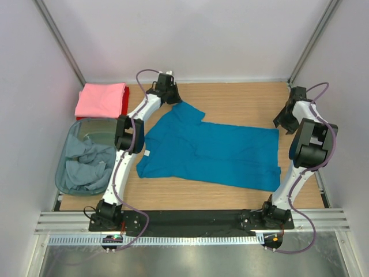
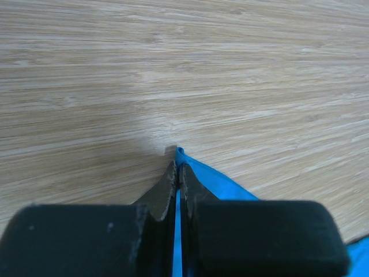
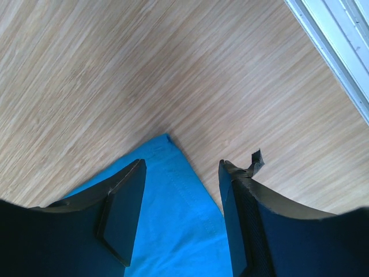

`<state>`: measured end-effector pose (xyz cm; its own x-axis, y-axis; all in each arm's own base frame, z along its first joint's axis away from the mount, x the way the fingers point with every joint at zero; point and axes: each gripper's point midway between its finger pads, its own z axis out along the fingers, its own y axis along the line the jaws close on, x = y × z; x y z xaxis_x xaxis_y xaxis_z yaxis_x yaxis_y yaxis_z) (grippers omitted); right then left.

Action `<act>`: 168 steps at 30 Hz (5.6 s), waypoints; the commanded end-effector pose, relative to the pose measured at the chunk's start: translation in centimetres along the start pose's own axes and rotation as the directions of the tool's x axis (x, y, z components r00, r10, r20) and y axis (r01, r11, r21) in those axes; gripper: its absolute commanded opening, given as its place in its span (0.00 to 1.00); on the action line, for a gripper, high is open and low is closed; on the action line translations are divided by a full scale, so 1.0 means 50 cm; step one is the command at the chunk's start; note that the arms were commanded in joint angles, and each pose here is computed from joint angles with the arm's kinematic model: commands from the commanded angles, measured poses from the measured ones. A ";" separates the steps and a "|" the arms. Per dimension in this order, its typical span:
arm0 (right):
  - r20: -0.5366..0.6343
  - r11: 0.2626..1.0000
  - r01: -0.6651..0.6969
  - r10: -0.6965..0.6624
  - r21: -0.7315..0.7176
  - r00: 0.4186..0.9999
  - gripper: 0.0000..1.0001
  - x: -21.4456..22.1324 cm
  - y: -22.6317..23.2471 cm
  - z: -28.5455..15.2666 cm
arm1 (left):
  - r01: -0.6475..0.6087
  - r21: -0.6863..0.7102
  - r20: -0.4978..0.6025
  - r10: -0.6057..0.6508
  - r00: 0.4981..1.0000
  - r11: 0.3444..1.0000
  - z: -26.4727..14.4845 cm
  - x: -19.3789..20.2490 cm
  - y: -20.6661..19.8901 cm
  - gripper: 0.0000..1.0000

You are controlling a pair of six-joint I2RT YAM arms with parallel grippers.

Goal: Fold and stack the t-shirts
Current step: Fold the tshirt

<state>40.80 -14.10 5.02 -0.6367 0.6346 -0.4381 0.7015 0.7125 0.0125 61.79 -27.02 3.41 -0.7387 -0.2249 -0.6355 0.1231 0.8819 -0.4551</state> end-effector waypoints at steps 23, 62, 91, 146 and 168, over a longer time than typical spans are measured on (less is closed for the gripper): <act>0.062 0.995 0.019 -0.013 -0.094 0.998 0.01 -0.018 0.033 0.018 | 0.029 0.092 0.135 -0.041 0.990 0.995 -0.126 -0.133 -0.109 0.00; 0.249 0.987 0.031 0.010 -0.159 0.968 0.05 0.030 -0.024 -0.101 | 0.001 -0.101 0.156 0.015 0.988 0.995 -0.413 -0.069 -0.005 0.00; 0.107 0.998 -0.061 0.060 0.013 0.992 0.11 0.186 -0.136 -0.116 | 0.016 -0.115 -0.131 -0.031 0.991 0.993 -0.500 0.196 0.058 0.00; 0.077 0.995 -0.058 0.064 -0.076 0.995 0.36 0.165 -0.079 -0.066 | -0.015 -0.306 -0.278 -0.075 0.958 0.952 -0.493 0.295 0.145 0.00; -0.053 0.952 -0.023 0.007 -0.306 0.999 0.48 0.164 0.022 -0.091 | -0.087 0.134 -0.300 0.124 0.946 0.987 -0.435 0.262 -0.048 0.40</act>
<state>32.94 -7.42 3.96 -0.6557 0.6654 -0.3568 0.6363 0.7414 0.2132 38.50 -18.93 9.90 -0.8859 -0.1277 -0.4459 0.0557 0.9251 -0.3756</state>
